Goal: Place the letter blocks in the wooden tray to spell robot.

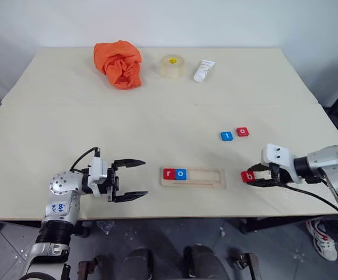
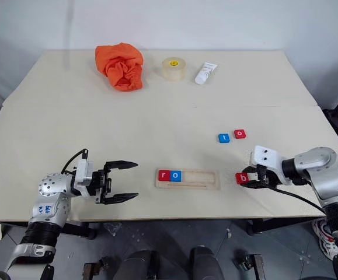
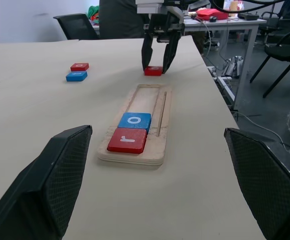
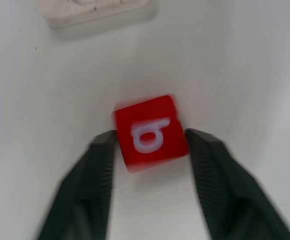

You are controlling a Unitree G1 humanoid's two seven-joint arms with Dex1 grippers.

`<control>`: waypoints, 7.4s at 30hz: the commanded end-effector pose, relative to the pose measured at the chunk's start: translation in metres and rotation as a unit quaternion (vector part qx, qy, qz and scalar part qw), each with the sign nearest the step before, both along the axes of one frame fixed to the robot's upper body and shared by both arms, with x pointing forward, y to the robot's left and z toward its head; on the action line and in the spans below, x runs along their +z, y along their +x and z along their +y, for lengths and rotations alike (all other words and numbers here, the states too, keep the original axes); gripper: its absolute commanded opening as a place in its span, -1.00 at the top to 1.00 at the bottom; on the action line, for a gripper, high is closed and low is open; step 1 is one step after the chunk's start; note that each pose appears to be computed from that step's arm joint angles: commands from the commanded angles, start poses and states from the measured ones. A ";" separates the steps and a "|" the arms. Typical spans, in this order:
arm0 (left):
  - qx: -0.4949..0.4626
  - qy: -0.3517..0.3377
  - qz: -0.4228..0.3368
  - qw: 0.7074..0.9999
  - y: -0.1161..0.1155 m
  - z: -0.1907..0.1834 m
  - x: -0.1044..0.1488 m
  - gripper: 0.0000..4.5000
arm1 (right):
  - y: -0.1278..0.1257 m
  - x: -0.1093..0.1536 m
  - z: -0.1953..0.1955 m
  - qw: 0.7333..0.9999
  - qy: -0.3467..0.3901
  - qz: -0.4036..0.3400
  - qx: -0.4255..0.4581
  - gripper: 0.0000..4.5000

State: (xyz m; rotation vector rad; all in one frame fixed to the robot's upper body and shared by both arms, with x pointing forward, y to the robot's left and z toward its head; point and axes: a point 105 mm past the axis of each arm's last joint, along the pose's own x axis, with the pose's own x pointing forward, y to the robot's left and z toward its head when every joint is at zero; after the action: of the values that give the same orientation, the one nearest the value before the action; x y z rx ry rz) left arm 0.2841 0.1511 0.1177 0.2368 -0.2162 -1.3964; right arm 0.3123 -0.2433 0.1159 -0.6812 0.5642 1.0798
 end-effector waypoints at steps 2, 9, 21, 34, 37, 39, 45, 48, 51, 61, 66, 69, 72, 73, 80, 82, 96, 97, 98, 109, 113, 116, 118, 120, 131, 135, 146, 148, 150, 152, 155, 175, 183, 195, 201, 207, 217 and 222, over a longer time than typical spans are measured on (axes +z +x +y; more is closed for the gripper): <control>0.000 -0.009 -0.020 1.000 0.002 0.000 0.011 -1.00 | 0.004 0.003 0.009 0.999 0.040 -0.011 -0.003 0.35; 0.000 -0.012 -0.021 1.000 0.004 -0.002 0.012 -1.00 | 0.001 0.038 0.043 0.991 0.126 -0.032 0.011 0.35; -0.004 -0.004 -0.013 1.000 0.003 0.005 0.011 -1.00 | -0.021 0.039 0.103 0.994 0.090 -0.024 0.047 0.35; -0.007 0.004 -0.014 1.000 0.005 0.008 0.011 -1.00 | -0.016 0.030 0.130 0.995 0.020 -0.050 0.085 0.35; -0.009 0.002 -0.015 1.000 0.003 0.007 0.010 -1.00 | -0.013 0.030 0.138 0.994 0.015 -0.054 0.097 0.35; -0.009 0.002 -0.015 1.000 0.003 0.007 0.010 -1.00 | -0.012 0.031 0.142 0.993 0.016 -0.055 0.105 0.35; -0.007 0.000 -0.015 1.000 0.000 0.007 0.009 -1.00 | -0.009 0.033 0.146 0.991 0.014 -0.054 0.119 0.35; -0.005 -0.001 -0.016 1.000 -0.001 0.007 0.009 -1.00 | -0.006 0.034 0.145 0.991 0.010 -0.054 0.121 0.35; -0.005 -0.002 -0.016 1.000 -0.002 0.006 0.009 -1.00 | -0.006 0.033 0.145 0.991 0.007 -0.052 0.125 0.35; -0.004 -0.003 -0.018 1.000 -0.002 0.005 0.009 -1.00 | -0.006 0.030 0.148 0.991 0.005 -0.043 0.130 -0.38; -0.003 -0.004 -0.019 1.000 -0.001 0.005 0.010 -1.00 | -0.008 0.033 0.147 0.990 0.007 -0.042 0.131 -0.98; -0.004 -0.004 -0.020 1.000 0.000 0.005 0.010 -1.00 | -0.010 0.035 0.144 0.991 0.009 -0.042 0.128 -0.98; -0.004 -0.005 -0.020 1.000 0.001 0.004 0.010 -1.00 | -0.014 0.039 0.140 0.991 0.022 -0.039 0.123 -0.98; -0.004 -0.005 -0.020 1.000 0.002 0.004 0.010 -1.00 | -0.017 0.042 0.137 0.991 0.034 -0.036 0.123 -0.98; -0.012 -0.014 -0.027 0.999 0.005 0.004 0.011 -1.00 | -0.004 0.061 0.103 0.987 0.135 -0.080 0.044 -0.98; -0.020 -0.019 -0.031 0.999 0.005 0.004 0.011 -1.00 | 0.006 0.063 0.083 0.983 0.154 -0.102 0.001 -0.98; -0.052 0.001 -0.029 0.998 0.015 0.008 0.005 -1.00 | 0.015 0.050 -0.041 0.936 0.207 -0.172 -0.225 -0.98; -0.053 0.001 -0.029 0.998 0.016 0.008 0.005 -1.00 | 0.011 0.050 -0.043 0.935 0.215 -0.170 -0.224 -0.98; -0.055 0.000 -0.029 0.998 0.017 0.008 0.006 -1.00 | 0.007 0.049 -0.045 0.934 0.217 -0.167 -0.228 -0.98; -0.066 0.002 -0.019 0.998 0.017 0.009 0.007 -1.00 | 0.000 0.051 -0.052 0.916 0.234 -0.179 -0.274 -0.98; -0.066 0.007 -0.017 0.998 0.017 0.010 0.007 -1.00 | 0.000 0.049 -0.052 0.916 0.226 -0.178 -0.278 -0.98; -0.066 0.008 -0.017 0.998 0.017 0.010 0.007 -1.00 | 0.000 0.048 -0.052 0.916 0.224 -0.176 -0.281 -0.98; -0.066 0.008 -0.018 0.998 0.017 0.010 0.007 -1.00 | 0.000 0.048 -0.052 0.916 0.222 -0.176 -0.282 -0.98; -0.066 0.008 -0.019 0.998 0.017 0.010 0.007 -1.00 | 0.000 0.049 -0.052 0.916 0.221 -0.178 -0.283 -0.98; -0.068 0.007 -0.020 0.997 0.016 0.010 0.008 -1.00 | 0.045 0.052 -0.039 0.893 0.242 -0.186 -0.330 -0.98; -0.068 0.007 -0.022 0.997 0.016 0.009 0.008 -1.00 | 0.083 0.054 -0.028 0.866 0.271 -0.199 -0.370 -0.98; -0.057 0.002 -0.031 0.998 0.010 0.010 0.008 -1.00 | 0.132 0.034 -0.013 0.833 0.263 -0.205 -0.442 -0.98; -0.056 0.001 -0.032 0.998 0.008 0.010 0.008 -1.00 | 0.133 0.033 -0.014 0.832 0.257 -0.208 -0.445 -0.98; -0.053 0.001 -0.032 0.998 0.006 0.011 0.007 -1.00 | 0.133 0.031 -0.016 0.831 0.253 -0.207 -0.450 -0.98; -0.050 0.001 -0.033 0.998 0.006 0.012 0.007 -1.00 | 0.131 0.028 -0.018 0.831 0.249 -0.203 -0.453 -0.98; -0.046 0.001 -0.033 0.998 0.005 0.013 0.006 -1.00 | 0.126 0.020 -0.017 0.841 0.238 -0.191 -0.447 -0.98; -0.062 0.004 -0.027 0.998 0.006 0.010 0.006 -1.00 | 0.075 0.043 -0.007 0.814 0.289 -0.237 -0.445 0.35; -0.074 0.005 -0.035 0.997 0.009 0.005 0.009 -1.00 | -0.002 0.029 0.017 0.809 0.289 -0.213 -0.466 0.35; -0.081 0.007 -0.037 0.996 0.014 0.003 0.013 -1.00 | -0.044 -0.002 0.043 0.811 0.281 -0.141 -0.494 0.35; -0.080 0.009 -0.039 0.996 0.013 0.004 0.013 -1.00 | -0.043 -0.004 0.052 0.804 0.286 -0.150 -0.500 -0.23; -0.077 0.008 -0.039 0.996 0.012 0.005 0.013 -1.00 | -0.044 0.014 0.057 0.862 0.262 -0.173 -0.397 -0.99; -0.074 0.003 -0.040 0.996 0.014 0.003 0.013 -1.00 | -0.039 0.017 0.042 0.971 0.135 -0.109 -0.163 -0.99; -0.074 0.001 -0.040 0.996 0.013 0.001 0.012 -1.00 | -0.030 0.012 0.027 0.994 0.062 -0.064 -0.061 -0.99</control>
State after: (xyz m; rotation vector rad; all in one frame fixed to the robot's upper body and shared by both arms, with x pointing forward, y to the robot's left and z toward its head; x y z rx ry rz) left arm 0.3070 0.1528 0.1263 0.2485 -0.2697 -1.4489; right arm 0.2847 -0.2144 0.1284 -0.5473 0.4037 0.8750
